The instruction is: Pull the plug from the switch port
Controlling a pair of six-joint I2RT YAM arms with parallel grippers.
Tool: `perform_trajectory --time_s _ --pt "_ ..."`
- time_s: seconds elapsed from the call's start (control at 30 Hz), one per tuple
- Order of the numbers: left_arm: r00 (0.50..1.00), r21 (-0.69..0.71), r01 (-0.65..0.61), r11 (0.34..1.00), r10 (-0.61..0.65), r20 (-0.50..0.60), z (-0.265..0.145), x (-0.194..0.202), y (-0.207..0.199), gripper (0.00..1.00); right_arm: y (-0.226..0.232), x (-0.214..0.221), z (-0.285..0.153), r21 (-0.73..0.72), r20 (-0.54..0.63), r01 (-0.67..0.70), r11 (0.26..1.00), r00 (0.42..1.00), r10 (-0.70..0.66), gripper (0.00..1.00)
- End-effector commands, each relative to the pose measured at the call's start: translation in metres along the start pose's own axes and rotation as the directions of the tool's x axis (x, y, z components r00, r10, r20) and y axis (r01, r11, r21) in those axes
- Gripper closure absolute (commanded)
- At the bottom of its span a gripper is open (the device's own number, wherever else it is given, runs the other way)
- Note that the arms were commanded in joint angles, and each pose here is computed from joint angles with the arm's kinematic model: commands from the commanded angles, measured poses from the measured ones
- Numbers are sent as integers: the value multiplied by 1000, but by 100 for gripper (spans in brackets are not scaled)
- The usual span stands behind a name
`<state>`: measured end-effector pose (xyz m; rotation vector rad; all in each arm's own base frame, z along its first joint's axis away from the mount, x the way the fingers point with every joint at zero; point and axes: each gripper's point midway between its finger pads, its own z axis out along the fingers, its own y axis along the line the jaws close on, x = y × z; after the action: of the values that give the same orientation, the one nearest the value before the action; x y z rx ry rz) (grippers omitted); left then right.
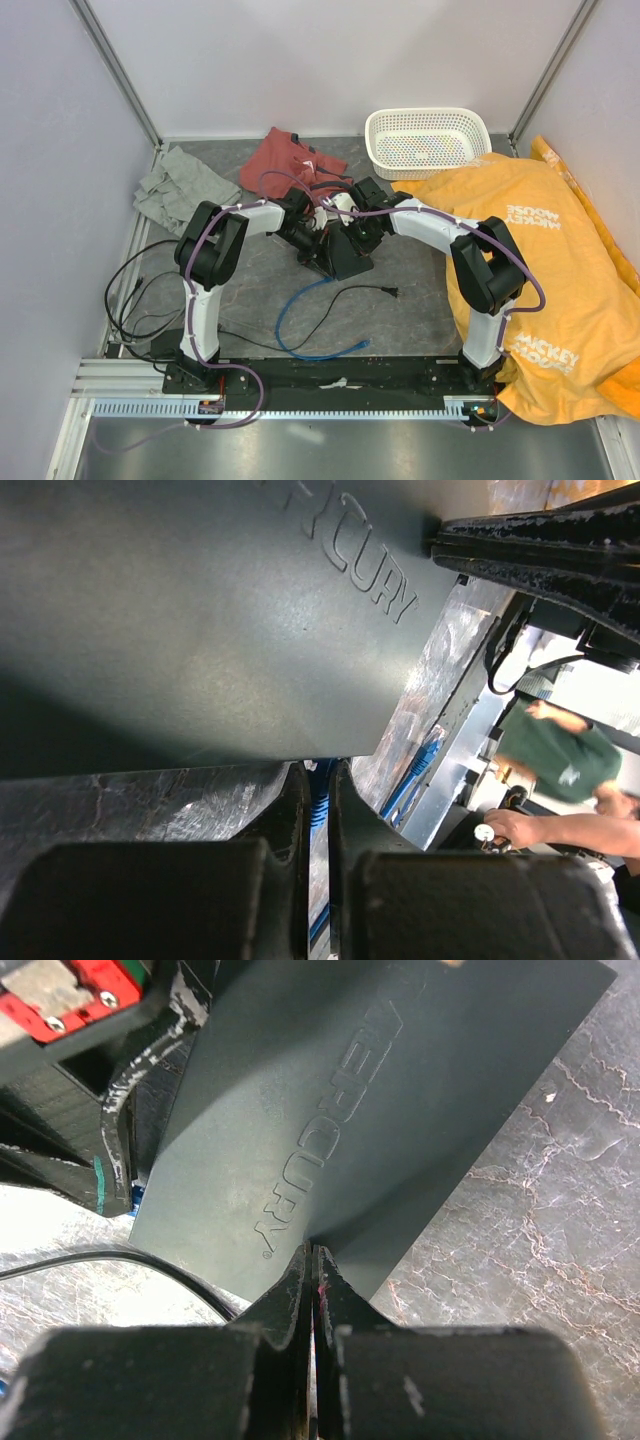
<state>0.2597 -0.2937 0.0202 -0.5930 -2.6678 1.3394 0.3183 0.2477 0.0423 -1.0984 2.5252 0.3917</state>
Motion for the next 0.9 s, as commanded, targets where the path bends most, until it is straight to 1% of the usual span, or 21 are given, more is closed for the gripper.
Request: perform_trajectory --time_s 0.0,0.13,0.27,0.37,0.6,0.67,0.7,0.87 --pt "1000 -157 -17 987 18 4 9 -5 27 98 2 9 18 -3 -34 -6 1000 999 6 100" --pt "999 -180 -30 983 33 9 5 -6 28 99 1 11 19 5 -40 -4 1000 999 4 100" --pt "999 -229 -38 973 37 -11 3 3 38 99 -2 15 21 16 -53 -4 1000 999 5 100" --pt "998 -241 -63 968 58 -29 2 13 42 99 -2 19 23 22 -62 -9 1000 998 11 100" --pt "992 -284 -128 950 124 -31 -10 16 43 98 -3 28 26 34 -84 -9 999 996 12 100" --pt "994 -297 -110 949 100 -48 -11 23 47 98 -5 29 26 44 -88 -5 999 996 9 100" --pt "990 -298 -137 945 125 -60 -12 24 49 99 -5 29 26 45 -88 -2 999 996 6 100" --pt "989 -335 -135 932 108 -99 -18 29 59 98 -4 29 24 47 -82 7 999 997 -3 100"
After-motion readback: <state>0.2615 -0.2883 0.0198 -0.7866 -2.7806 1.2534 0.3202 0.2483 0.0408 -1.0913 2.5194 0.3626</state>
